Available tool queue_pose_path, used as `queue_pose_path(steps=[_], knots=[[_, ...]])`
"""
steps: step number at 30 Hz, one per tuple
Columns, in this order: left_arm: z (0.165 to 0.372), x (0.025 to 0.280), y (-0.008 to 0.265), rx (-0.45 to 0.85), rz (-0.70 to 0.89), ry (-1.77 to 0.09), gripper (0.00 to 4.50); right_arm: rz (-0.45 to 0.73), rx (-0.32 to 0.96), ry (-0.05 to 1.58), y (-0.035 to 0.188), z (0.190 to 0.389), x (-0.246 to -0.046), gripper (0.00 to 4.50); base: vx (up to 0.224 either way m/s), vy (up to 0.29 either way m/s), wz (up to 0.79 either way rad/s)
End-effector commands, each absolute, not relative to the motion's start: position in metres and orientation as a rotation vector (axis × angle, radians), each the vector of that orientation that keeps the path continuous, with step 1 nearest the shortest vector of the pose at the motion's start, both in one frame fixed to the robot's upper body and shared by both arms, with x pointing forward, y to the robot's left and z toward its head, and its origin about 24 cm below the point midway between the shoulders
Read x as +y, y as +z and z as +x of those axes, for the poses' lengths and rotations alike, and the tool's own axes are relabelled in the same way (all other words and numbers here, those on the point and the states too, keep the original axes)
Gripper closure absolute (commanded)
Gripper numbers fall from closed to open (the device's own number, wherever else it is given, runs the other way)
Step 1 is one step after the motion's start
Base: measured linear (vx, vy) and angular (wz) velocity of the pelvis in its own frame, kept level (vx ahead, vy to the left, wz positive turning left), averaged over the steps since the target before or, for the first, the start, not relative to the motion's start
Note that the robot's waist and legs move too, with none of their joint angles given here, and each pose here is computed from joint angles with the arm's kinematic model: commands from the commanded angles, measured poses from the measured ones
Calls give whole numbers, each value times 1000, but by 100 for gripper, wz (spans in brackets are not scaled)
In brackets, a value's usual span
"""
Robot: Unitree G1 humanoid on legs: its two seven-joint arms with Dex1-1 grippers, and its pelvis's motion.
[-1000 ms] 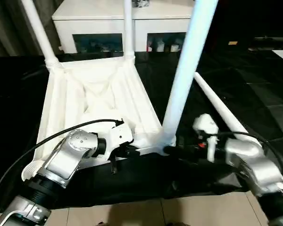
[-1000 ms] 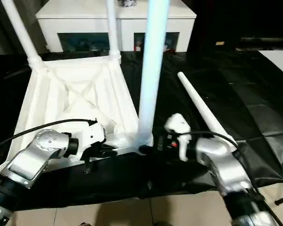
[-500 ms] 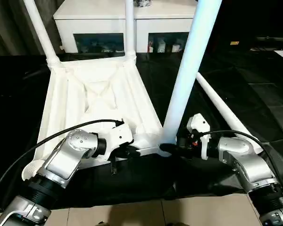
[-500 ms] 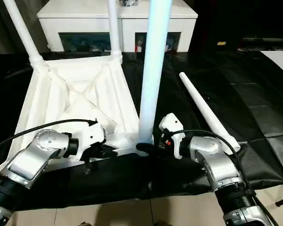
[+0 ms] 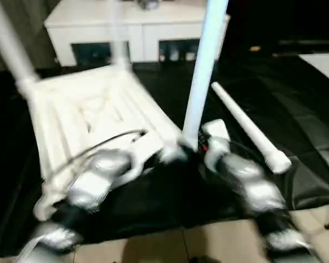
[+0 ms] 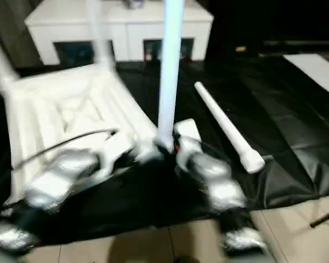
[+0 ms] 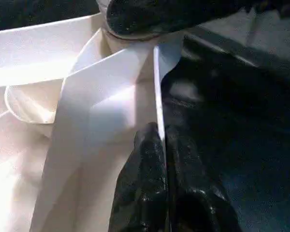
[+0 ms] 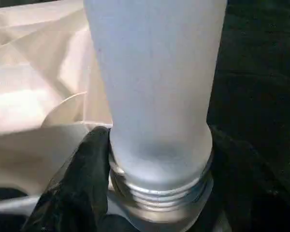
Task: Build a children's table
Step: Insert table leg to table base
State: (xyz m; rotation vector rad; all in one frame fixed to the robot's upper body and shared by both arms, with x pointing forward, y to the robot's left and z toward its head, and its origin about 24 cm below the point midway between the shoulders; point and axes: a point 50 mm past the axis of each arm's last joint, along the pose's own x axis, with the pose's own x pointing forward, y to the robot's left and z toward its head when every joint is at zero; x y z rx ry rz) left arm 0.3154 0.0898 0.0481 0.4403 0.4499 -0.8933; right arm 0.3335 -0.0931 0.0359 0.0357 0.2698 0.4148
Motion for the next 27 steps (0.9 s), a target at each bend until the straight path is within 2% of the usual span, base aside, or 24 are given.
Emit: queue_pose_path(steps=[1, 4, 5, 7, 8, 9, 13, 15, 19, 20, 21, 24, 25, 27], knots=[[319, 65, 51, 412, 424, -873, 450, 31, 313, 371, 31, 337, -78, 185, 0, 0, 0], [323, 55, 52, 400, 438, -848, 450, 14, 298, 397, 32, 338, -65, 185, 0, 0, 0], [323, 56, 52, 398, 446, -845, 450, 40, 287, 407, 33, 338, -64, 130, 0, 0, 0], [323, 57, 52, 396, 454, -847, 450, 60, 277, 414, 34, 338, -65, 116, 0, 0, 0], [322, 64, 52, 391, 471, -859, 450, 58, 232, 422, 39, 337, -73, 109, 0, 0, 0], [321, 65, 52, 390, 476, -861, 450, 58, 225, 419, 40, 337, -75, 80, 0, 0, 0], [317, 75, 55, 389, 497, -885, 450, 10, 210, 436, 45, 336, -91, 53, 0, 0, 0], [312, 87, 56, 396, 506, -917, 450, -26, 205, 539, 50, 327, -105, 53, 0, 0, 0], [302, 103, 56, 408, 543, -1007, 450, -120, 197, 861, 56, 299, -121, 53, 0, 0, 0], [302, 103, 56, 408, 543, -1007, 450, -120, 197, 861, 56, 299, -121, 53, 0, 0, 0], [297, 110, 56, 425, 554, -1052, 450, -151, 220, 971, 57, 285, -133, 53, 0, 0, 0], [291, 113, 57, 431, 546, -1126, 450, -156, 241, 1024, 58, 279, -141, 53, 0, 0, 0], [279, 114, 59, 420, 536, -1260, 450, -161, 271, 1063, 59, 275, -151, 53, 0, 0, 0], [274, 115, 61, 429, 524, -1305, 450, -169, 286, 1085, 60, 273, -154, 53, 0, 0, 0]])
